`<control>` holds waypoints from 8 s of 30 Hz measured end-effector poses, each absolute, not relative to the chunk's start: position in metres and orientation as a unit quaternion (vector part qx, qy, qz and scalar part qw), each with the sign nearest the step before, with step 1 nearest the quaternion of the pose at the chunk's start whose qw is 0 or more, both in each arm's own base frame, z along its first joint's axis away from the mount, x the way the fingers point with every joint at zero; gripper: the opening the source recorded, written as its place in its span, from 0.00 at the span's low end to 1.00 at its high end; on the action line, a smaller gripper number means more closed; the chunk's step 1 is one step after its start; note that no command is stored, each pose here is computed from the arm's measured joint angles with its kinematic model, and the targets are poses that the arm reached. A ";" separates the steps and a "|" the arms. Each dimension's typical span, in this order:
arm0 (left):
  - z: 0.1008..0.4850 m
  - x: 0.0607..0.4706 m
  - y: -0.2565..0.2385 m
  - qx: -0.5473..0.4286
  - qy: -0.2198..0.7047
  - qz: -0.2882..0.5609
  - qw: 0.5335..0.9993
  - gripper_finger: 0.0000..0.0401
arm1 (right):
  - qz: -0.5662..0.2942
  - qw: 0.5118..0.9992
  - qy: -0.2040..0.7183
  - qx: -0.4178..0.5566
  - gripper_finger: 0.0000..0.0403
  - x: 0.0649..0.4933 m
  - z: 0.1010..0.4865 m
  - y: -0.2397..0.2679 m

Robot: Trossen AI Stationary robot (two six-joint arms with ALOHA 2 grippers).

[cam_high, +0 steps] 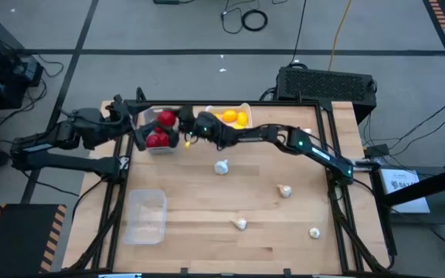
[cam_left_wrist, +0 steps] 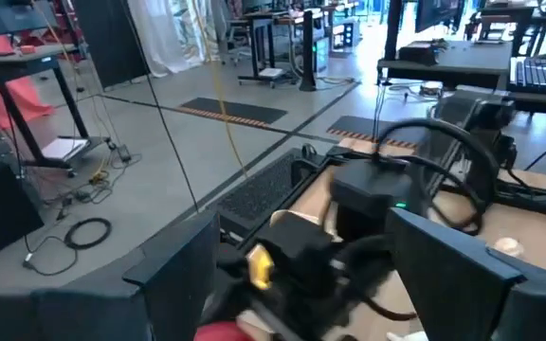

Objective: Sort produce into baskets
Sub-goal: Put the tomato into the gray bin, then put the garlic into the transparent bin

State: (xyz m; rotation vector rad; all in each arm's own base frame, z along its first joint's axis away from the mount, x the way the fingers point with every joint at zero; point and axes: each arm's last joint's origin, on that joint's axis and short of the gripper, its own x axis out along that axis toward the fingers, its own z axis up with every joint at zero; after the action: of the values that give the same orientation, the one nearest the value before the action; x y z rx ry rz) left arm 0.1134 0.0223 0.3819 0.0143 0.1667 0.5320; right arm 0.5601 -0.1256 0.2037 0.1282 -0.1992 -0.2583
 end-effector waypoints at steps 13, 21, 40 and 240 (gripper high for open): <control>0.376 0.127 0.026 0.007 0.095 0.271 0.958 0.76 | -0.156 0.983 -0.068 0.063 0.73 0.580 0.166 -0.177; 0.371 0.144 0.027 0.013 0.117 0.269 0.956 0.76 | -0.157 0.985 -0.056 0.048 0.73 0.579 0.165 -0.181; 0.369 0.158 0.029 0.026 0.117 0.267 0.956 0.76 | -0.149 0.987 -0.051 0.039 0.93 0.579 0.165 -0.180; 0.122 0.351 -0.010 -0.097 0.408 0.246 0.874 0.57 | -0.124 0.922 0.354 0.098 0.93 0.243 0.212 0.094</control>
State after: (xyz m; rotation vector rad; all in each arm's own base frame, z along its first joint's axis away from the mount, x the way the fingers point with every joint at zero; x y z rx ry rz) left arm 0.3513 -0.0095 0.1221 -0.2032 0.8518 0.5140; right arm 0.2428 0.0940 0.2118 0.2020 0.7274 -0.2540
